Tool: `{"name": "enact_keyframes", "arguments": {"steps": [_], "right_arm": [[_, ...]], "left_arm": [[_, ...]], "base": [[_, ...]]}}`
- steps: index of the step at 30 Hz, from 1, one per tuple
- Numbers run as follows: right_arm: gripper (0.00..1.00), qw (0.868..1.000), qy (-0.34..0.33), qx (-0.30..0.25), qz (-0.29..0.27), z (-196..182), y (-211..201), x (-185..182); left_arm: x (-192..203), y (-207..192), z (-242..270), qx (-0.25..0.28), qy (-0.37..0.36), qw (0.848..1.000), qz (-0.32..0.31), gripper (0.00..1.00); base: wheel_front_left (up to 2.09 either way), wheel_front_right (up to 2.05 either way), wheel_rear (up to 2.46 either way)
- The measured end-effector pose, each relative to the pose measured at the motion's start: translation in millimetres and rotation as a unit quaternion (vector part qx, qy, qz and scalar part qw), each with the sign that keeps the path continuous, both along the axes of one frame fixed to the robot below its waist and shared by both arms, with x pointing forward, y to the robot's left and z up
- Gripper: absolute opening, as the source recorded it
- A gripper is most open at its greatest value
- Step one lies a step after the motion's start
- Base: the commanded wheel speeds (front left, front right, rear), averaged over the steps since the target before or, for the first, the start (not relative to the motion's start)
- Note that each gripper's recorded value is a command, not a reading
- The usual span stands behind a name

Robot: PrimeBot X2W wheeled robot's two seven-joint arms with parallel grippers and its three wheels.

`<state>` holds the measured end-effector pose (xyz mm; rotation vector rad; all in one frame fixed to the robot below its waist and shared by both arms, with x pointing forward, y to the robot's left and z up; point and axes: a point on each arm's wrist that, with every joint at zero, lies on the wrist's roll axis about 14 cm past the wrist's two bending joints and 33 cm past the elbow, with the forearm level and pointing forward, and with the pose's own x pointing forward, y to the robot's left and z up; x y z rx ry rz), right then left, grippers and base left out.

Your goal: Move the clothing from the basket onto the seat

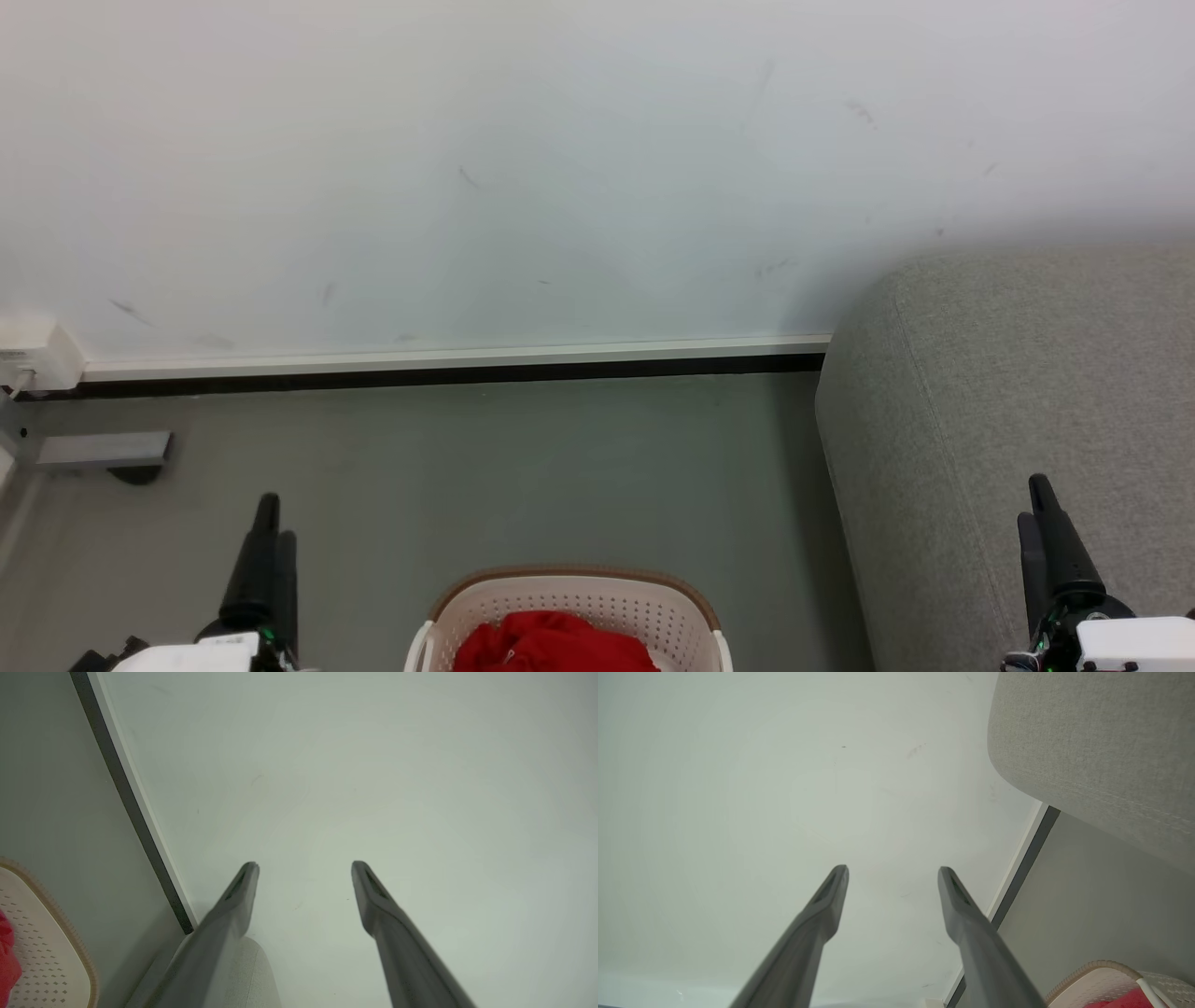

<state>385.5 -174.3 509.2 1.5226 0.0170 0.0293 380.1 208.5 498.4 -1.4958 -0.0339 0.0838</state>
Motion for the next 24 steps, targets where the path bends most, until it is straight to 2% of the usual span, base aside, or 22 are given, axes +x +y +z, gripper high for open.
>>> {"name": "enact_keyframes", "arguments": {"steps": [14, 24], "right_arm": [[1.0, 0.996, -0.015, -0.091, -0.003, 7, 3, 2], [1.0, 0.984, -0.029, -0.177, 0.005, 12, 11, 5]], "left_arm": [[2, 0, 15, 0.122, -0.015, 0.992, 0.006, 1.0], [1, -5, 27, 0.246, -0.025, 0.969, 0.004, 1.0]], "base": [[0.0, 0.0, 0.0], [0.0, 0.0, 0.0]]}}
